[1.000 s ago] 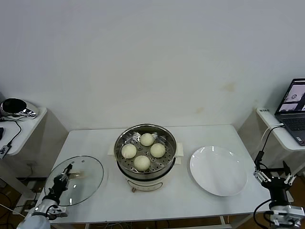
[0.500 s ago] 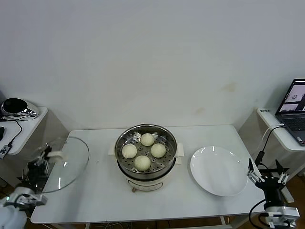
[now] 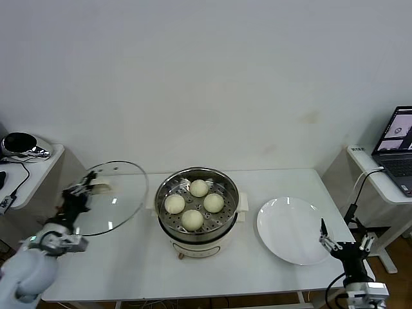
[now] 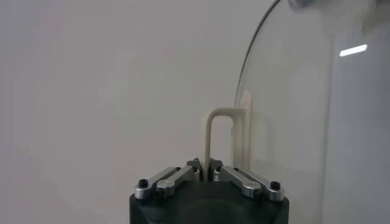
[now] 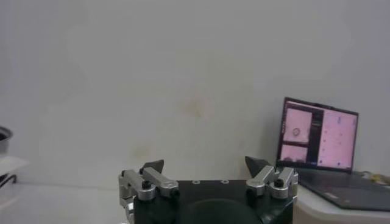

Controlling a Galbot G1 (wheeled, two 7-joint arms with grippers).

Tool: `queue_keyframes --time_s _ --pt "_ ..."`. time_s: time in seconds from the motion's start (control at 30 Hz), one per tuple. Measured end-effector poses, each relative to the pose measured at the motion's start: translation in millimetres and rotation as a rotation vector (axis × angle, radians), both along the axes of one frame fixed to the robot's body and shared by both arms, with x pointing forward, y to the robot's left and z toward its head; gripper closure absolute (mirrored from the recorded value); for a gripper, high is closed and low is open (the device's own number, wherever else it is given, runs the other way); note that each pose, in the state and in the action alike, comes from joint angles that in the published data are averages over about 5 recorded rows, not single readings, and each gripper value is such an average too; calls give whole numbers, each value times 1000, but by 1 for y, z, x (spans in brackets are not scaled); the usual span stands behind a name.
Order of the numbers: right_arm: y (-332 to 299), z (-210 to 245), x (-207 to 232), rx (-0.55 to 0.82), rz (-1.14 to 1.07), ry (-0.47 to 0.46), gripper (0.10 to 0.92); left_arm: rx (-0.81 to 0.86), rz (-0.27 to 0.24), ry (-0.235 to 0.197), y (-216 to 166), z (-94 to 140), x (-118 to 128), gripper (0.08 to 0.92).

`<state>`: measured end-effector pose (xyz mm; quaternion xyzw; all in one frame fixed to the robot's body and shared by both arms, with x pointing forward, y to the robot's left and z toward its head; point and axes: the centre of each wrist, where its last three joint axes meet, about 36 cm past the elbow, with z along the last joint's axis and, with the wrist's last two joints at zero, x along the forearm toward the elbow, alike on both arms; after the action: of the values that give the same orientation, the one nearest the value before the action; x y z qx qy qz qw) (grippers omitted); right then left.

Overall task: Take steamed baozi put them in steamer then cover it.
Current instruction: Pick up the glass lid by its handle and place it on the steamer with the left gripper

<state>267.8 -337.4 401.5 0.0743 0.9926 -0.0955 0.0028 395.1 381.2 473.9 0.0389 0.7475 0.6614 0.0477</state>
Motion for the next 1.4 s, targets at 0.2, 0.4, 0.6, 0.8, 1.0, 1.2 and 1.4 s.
queue_keyframes --time_s 0.2,0.4,0.6,0.8,1.0,1.2,1.4 --pt "7 -5 2 -6 20 15 200 -11 -40 33 -58 -5 21 850" --pt "15 -10 5 2 41 31 200 -5 -55 52 -112 -6 38 850" --pt "20 -12 6 2 56 41 200 6 -53 56 -152 -9 50 850" --pt "25 -14 6 6 65 48 200 24 -50 57 -184 -13 56 850" --pt "27 -17 6 6 68 55 200 37 -52 61 -212 -19 58 850" --pt "30 -19 7 10 75 58 200 39 -53 59 -234 -21 56 850" --pt "33 -22 8 11 83 61 200 32 -54 52 -249 -23 50 850"
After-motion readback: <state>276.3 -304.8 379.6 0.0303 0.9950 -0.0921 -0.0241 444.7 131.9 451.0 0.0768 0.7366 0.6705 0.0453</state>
